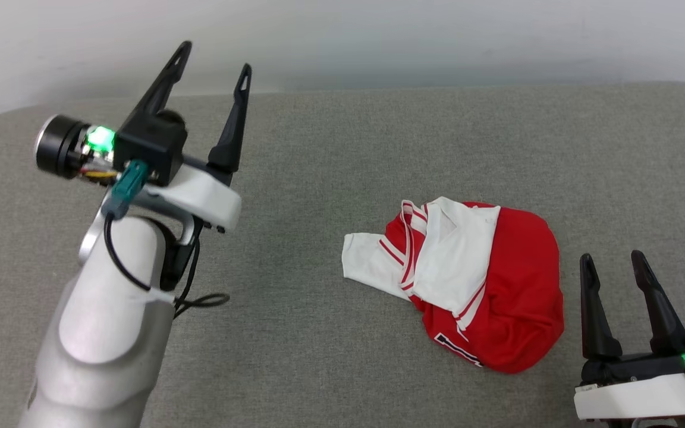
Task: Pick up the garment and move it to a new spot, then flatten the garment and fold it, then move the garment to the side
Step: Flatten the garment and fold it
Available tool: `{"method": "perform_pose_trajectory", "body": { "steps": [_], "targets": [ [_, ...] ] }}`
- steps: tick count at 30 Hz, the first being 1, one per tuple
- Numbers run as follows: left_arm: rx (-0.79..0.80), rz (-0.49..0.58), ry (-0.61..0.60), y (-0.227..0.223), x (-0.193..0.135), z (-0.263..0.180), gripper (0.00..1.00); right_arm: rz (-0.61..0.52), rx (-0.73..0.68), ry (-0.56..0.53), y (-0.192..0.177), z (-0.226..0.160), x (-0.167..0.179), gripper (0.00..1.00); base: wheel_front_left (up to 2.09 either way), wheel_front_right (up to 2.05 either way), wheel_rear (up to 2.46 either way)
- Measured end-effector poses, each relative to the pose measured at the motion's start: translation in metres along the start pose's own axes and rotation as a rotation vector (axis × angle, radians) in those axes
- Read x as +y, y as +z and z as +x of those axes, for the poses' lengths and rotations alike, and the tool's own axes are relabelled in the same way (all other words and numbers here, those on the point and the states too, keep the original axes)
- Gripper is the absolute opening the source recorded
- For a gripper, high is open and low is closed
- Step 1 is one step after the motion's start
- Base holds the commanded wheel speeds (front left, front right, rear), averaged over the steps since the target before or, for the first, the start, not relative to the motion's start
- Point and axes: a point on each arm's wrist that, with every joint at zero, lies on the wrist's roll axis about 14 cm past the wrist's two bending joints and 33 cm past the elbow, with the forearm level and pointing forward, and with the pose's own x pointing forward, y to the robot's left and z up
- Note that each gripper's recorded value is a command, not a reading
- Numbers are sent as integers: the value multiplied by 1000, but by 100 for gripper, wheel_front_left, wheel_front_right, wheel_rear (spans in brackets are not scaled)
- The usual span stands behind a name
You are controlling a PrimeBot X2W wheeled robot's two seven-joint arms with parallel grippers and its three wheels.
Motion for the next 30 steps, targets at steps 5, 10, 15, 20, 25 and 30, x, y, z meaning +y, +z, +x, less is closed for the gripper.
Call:
{"method": "perform_pose_trajectory", "body": {
  "steps": [5,10,15,20,25,30],
  "targets": [
    [177,-9,-111,-28,-16,34,100,5,16,-18,-8,7,-6,100,0,0,0],
    [396,-63,-315,-59,-68,44,100,1,34,-49,-15,8,-17,100,0,0,0],
    [630,-74,-490,-90,-101,33,100,-4,36,-63,-18,14,-22,100,0,0,0],
    [844,-63,-648,-123,-131,12,100,-10,36,-80,-19,20,-29,100,0,0,0],
    [1010,-9,-787,-152,-153,-12,100,-15,48,-104,-24,21,-38,100,0,0,0],
    [1192,89,-911,-190,-166,-50,100,-22,64,-134,-29,20,-48,100,0,0,0]
  ]
}}
